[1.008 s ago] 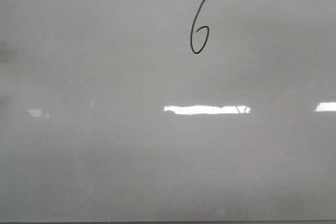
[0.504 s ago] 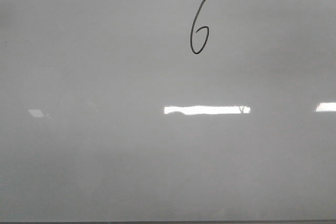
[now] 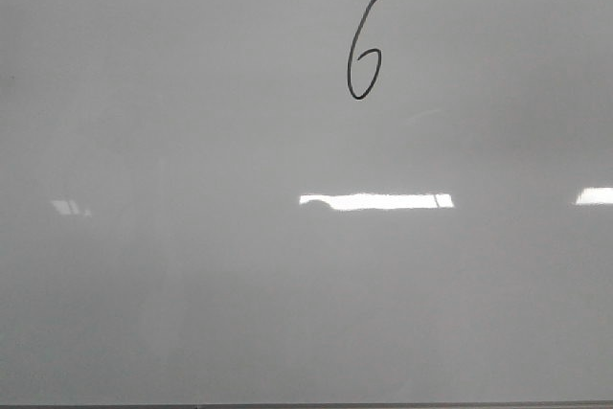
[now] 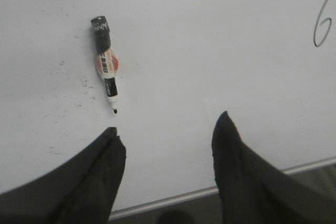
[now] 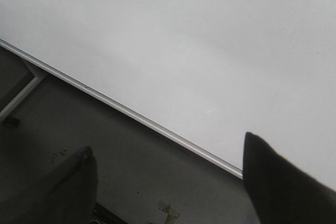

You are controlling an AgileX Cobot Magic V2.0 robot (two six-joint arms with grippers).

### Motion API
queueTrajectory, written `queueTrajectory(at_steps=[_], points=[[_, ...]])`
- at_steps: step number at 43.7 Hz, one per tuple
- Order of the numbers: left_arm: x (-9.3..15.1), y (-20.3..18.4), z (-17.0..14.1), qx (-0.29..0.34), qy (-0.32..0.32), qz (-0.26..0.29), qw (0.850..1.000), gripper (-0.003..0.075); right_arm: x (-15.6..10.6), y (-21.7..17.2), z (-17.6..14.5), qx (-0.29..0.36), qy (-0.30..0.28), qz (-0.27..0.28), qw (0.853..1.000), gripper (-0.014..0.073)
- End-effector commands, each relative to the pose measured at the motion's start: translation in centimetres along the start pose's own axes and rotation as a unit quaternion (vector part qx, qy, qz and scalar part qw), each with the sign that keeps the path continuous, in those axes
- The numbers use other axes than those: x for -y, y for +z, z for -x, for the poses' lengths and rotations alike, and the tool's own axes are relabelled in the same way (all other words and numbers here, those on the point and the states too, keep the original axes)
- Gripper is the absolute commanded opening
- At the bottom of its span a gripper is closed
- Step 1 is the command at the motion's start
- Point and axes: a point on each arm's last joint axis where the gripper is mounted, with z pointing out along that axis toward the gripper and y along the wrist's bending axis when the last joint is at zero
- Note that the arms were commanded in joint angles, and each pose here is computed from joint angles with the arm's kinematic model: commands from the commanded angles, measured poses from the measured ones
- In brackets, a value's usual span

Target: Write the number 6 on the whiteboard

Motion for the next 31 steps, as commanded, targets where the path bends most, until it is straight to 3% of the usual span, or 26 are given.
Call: queueTrajectory(at_steps=[1, 10, 13, 17, 23, 26, 28, 31], points=[[0.1, -1.5, 0.0, 0.019, 0.002, 0.0, 1.0, 0.0375, 0.1, -0.6, 1.1, 0.039, 0.002, -0.009, 0.999, 0.0591], [-0.5, -3.2, -1.2, 0.04, -0.029, 0.041, 0.998, 0.0375, 0.1, -0.6, 1.1, 0.039, 0.002, -0.009, 0.999, 0.0589], [-0.5, -3.0, -1.4, 0.036, -0.029, 0.041, 0.998, 0.0358, 0.1, -0.6, 1.0, 0.038, 0.002, -0.009, 0.999, 0.0544], [-0.5, -2.5, -1.8, 0.024, -0.03, 0.041, 0.998, 0.0276, 0.1, -0.6, 0.9, 0.031, 0.002, -0.008, 0.999, 0.038], [-0.6, -1.7, -2.2, 0.021, -0.03, 0.041, 0.998, 0.0088, 0.1, -0.6, 0.8, 0.022, 0.002, -0.007, 1.0, 0.0034], [-0.6, -1.5, -2.4, 0.017, -0.03, 0.041, 0.999, 0.0018, 0.1, -0.6, 0.7, 0.02, 0.002, -0.007, 1.0, -0.0085], [-0.6, -1.4, -2.4, 0.015, -0.03, 0.041, 0.999, -0.0015, 0.1, -0.6, 0.7, 0.018, 0.002, -0.007, 1.0, -0.0127], [-0.6, -1.4, -2.4, 0.015, -0.03, 0.041, 0.999, -0.002, 0.1, -0.6, 0.7, 0.018, 0.002, -0.007, 1.0, -0.012]])
